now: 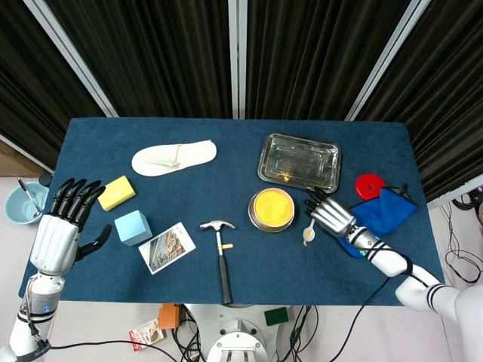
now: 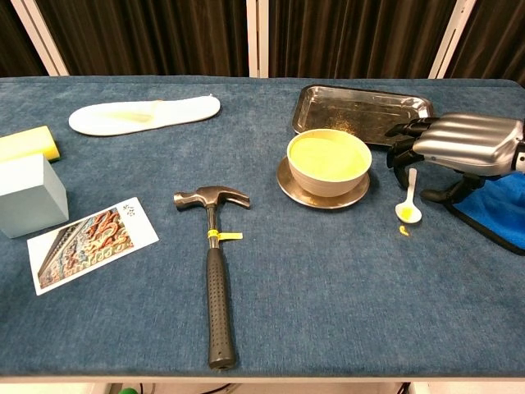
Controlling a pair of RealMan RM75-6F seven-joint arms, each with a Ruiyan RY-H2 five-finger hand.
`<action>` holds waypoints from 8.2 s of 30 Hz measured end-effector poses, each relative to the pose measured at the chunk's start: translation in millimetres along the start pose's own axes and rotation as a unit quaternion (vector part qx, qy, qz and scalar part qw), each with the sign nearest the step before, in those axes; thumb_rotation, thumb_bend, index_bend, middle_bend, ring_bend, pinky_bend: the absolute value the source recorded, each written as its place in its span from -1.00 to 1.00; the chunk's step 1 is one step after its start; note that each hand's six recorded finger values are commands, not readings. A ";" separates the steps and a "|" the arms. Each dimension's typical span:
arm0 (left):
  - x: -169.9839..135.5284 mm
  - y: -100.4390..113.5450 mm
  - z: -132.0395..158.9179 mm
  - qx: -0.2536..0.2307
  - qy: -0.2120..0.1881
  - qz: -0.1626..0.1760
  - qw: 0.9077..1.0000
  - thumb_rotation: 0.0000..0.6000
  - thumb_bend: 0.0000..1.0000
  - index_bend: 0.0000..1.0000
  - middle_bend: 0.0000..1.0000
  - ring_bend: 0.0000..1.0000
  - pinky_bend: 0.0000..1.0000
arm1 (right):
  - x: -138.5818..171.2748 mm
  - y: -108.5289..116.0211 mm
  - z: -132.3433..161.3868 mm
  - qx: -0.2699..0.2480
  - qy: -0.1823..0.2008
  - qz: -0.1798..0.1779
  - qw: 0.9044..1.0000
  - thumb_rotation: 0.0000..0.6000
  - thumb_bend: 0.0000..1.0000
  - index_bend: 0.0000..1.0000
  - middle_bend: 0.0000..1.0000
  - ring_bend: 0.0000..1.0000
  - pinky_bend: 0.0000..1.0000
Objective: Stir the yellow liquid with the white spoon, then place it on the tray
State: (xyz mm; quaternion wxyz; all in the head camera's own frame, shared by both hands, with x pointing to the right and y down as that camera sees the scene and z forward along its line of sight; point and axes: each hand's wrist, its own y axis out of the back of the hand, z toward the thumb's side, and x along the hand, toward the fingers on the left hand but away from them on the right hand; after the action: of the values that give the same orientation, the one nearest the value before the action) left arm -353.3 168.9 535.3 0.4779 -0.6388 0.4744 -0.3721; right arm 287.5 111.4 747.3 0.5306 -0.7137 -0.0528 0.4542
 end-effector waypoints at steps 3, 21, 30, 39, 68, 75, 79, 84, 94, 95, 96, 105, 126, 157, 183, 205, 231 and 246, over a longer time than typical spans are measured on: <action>-1.3 0.2 -0.4 0.000 0.001 0.000 1.000 0.94 -0.43 -0.74 -0.75 -0.83 -0.83 | -3.2 0.5 2.4 0.002 0.003 -0.004 1.000 1.00 -0.13 -0.05 -0.52 -0.93 -0.76; -1.0 -2.1 -0.3 -0.001 -0.001 -0.004 1.000 0.95 -0.43 -0.74 -0.75 -0.83 -0.83 | -6.1 -6.0 4.2 -0.001 0.004 -0.008 1.000 1.00 -0.12 0.05 -0.47 -0.91 -0.76; -1.1 -3.1 -0.9 0.000 -0.001 -0.006 1.000 0.95 -0.43 -0.74 -0.75 -0.83 -0.82 | -6.1 -4.9 2.5 -0.002 0.003 -0.016 1.000 1.00 -0.09 0.18 -0.43 -0.89 -0.76; 0.7 -3.6 1.3 0.000 -0.004 -0.008 1.000 0.96 -0.43 -0.74 -0.75 -0.83 -0.83 | 6.3 3.3 -7.1 -0.003 -0.004 -0.030 1.000 1.00 -0.07 0.22 -0.41 -0.86 -0.75; -6.5 -3.3 -6.0 -0.001 0.007 -0.010 1.000 0.93 -0.43 -0.74 -0.75 -0.83 -0.83 | -55.3 106.0 8.7 0.067 -0.006 -0.019 0.998 1.00 -0.05 0.13 -0.48 -0.88 -0.74; -10.8 -4.3 -11.8 -0.004 0.013 -0.007 1.000 0.91 -0.43 -0.74 -0.75 -0.83 -0.83 | -70.5 108.1 30.9 0.103 -0.006 -0.010 0.995 1.00 -0.24 -0.18 -0.55 -0.90 -0.78; -11.9 -4.9 -13.0 -0.006 0.012 -0.006 1.000 0.93 -0.43 -0.74 -0.75 -0.83 -0.83 | -70.4 109.1 45.4 0.098 -0.007 -0.008 0.995 1.00 -0.26 -0.27 -0.56 -0.90 -0.78; -12.8 -5.8 -14.0 -0.009 0.012 -0.004 1.000 0.92 -0.43 -0.74 -0.75 -0.83 -0.83 | -65.3 109.5 46.2 0.092 -0.018 -0.012 0.995 1.00 -0.26 -0.25 -0.56 -0.90 -0.78; -14.0 -8.9 -16.1 -0.015 0.016 -0.005 1.000 0.92 -0.43 -0.74 -0.75 -0.83 -0.83 | -60.8 100.3 33.0 0.092 -0.021 -0.023 0.995 1.00 -0.25 -0.11 -0.55 -0.90 -0.78; -13.9 -9.2 -16.1 -0.015 0.016 -0.004 1.000 0.91 -0.43 -0.74 -0.75 -0.83 -0.83 | -61.5 98.5 32.4 0.098 -0.020 -0.024 0.995 1.00 -0.25 -0.11 -0.55 -0.90 -0.78; -13.9 -9.5 -16.2 -0.015 0.016 -0.005 1.000 0.92 -0.43 -0.74 -0.75 -0.83 -0.83 | -62.2 97.3 32.3 0.101 -0.018 -0.026 0.994 1.00 -0.25 -0.11 -0.55 -0.90 -0.78; -16.8 -10.2 -20.1 -0.015 0.023 -0.006 1.000 0.94 -0.43 -0.74 -0.75 -0.83 -0.83 | -72.6 88.0 34.4 0.114 -0.004 -0.039 0.993 1.00 -0.21 -0.07 -0.55 -0.91 -0.79; -18.3 -13.2 -23.6 -0.018 0.029 -0.008 0.999 0.92 -0.43 -0.74 -0.75 -0.83 -0.82 | -82.3 83.2 33.8 0.114 0.002 -0.040 0.993 1.00 -0.22 -0.03 -0.53 -0.91 -0.80; -21.8 -14.6 -26.8 -0.019 0.032 -0.010 0.999 0.93 -0.43 -0.74 -0.75 -0.83 -0.83 | -82.2 96.0 36.0 0.161 0.009 -0.059 0.985 1.00 -0.05 0.21 -0.43 -0.89 -0.80; -32.8 -24.7 -30.2 -0.035 0.045 -0.009 0.998 0.91 -0.43 -0.74 -0.75 -0.83 -0.83 | -83.9 132.2 60.5 0.549 0.037 -0.071 0.832 1.00 -0.05 0.31 -0.40 -0.84 -0.75; -43.7 -30.0 -43.1 -0.040 0.060 -0.011 0.997 0.91 -0.43 -0.74 -0.76 -0.83 -0.83 | -99.1 102.8 90.2 0.529 0.037 -0.065 0.845 1.00 -0.05 0.37 -0.39 -0.84 -0.77; -32.8 -24.9 -32.3 -0.031 0.047 -0.016 0.998 0.92 -0.43 -0.74 -0.77 -0.83 -0.83 | -72.0 96.2 55.3 0.239 -0.038 -0.079 0.967 1.00 -0.05 0.43 -0.38 -0.81 -0.77; -26.1 -22.9 -24.9 -0.023 0.042 -0.024 0.999 0.91 -0.43 -0.74 -0.78 -0.83 -0.83 | -65.4 113.7 27.5 0.147 -0.070 -0.103 0.981 1.00 -0.05 0.44 -0.38 -0.81 -0.77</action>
State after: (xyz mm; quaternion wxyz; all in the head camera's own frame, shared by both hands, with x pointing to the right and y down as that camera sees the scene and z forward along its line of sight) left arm -377.8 189.8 563.4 0.4340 -0.6448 0.4865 -0.3990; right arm 183.9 45.4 693.7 0.6687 -0.5851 -0.0953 0.4489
